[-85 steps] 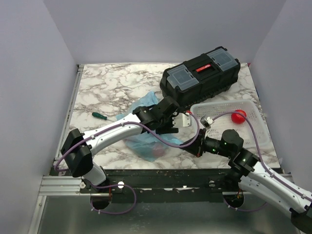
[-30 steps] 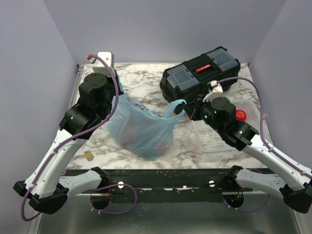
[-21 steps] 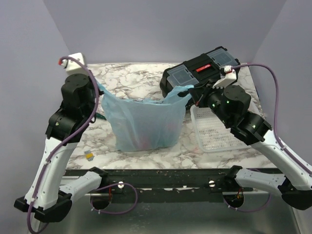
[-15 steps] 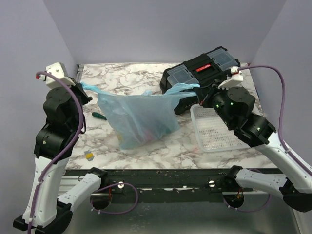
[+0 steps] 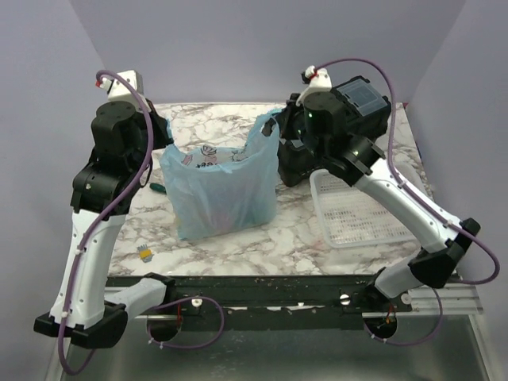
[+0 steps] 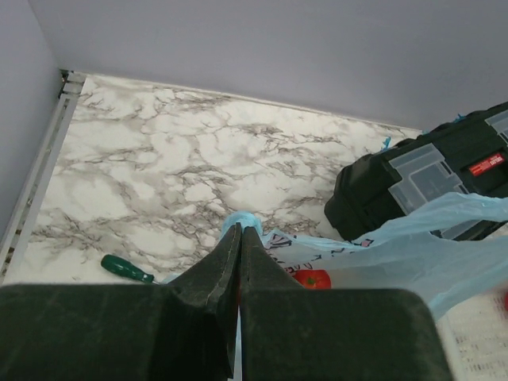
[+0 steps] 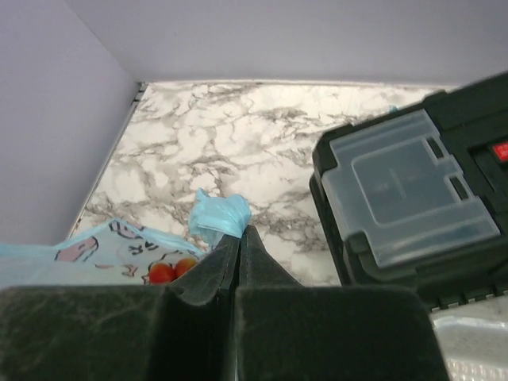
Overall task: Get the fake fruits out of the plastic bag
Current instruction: Untie the plastic bag at the center of the board.
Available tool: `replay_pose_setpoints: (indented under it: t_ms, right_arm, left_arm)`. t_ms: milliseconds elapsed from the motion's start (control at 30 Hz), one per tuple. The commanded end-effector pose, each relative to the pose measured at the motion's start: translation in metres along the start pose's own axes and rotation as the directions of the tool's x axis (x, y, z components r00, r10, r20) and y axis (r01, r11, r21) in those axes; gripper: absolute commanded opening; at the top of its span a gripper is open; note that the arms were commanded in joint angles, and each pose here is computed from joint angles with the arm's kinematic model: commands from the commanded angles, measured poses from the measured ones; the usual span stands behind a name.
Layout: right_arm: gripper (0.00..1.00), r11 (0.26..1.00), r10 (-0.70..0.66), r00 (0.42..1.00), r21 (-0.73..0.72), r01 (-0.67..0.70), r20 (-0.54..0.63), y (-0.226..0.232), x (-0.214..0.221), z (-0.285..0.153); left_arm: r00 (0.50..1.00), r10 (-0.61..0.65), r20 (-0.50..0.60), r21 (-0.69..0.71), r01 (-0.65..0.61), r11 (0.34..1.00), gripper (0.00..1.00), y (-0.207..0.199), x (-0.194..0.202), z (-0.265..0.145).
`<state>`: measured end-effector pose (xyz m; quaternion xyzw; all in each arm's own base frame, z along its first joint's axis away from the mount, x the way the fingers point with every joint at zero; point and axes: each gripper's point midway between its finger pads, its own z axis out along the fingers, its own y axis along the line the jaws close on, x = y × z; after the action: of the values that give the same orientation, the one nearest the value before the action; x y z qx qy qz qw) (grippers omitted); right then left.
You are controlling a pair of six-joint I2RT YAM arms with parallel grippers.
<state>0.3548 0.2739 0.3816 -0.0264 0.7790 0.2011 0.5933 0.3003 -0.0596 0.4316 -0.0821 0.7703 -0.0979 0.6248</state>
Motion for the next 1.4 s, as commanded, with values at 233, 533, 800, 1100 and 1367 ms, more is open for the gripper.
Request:
replay_pose_setpoints:
  t_ms: [233,533,800,1100,1367]
  right_arm:
    - [0.01,0.995,-0.063,0.994,-0.074,0.069,0.085,0.028,-0.064,0.012]
    - [0.01,0.996,-0.083,0.996,-0.042,0.083,-0.016,0.001,-0.009,0.000]
    - [0.11,0.992,-0.098,0.983,-0.100,0.083,-0.156,-0.004,0.036,-0.019]
    - [0.53,0.980,-0.098,0.968,-0.193,0.052,-0.233,0.006,0.052,-0.037]
    - [0.82,0.951,0.169,0.942,-0.204,-0.233,-0.290,0.012,0.074,-0.066]
  left_arm:
    - [0.993,-0.066,0.100,0.046,0.061,0.997,0.00,-0.004,-0.042,-0.026]
    - [0.996,-0.087,-0.036,0.160,0.092,0.983,0.00,-0.008,0.025,-0.058]
    - [0.970,-0.088,-0.224,0.317,0.158,0.935,0.00,-0.022,0.100,-0.090]
    - [0.970,-0.079,-0.228,0.352,0.158,0.923,0.00,-0.026,0.106,-0.094]
    - [0.976,-0.061,-0.210,0.367,0.137,0.920,0.00,-0.029,0.094,-0.094]
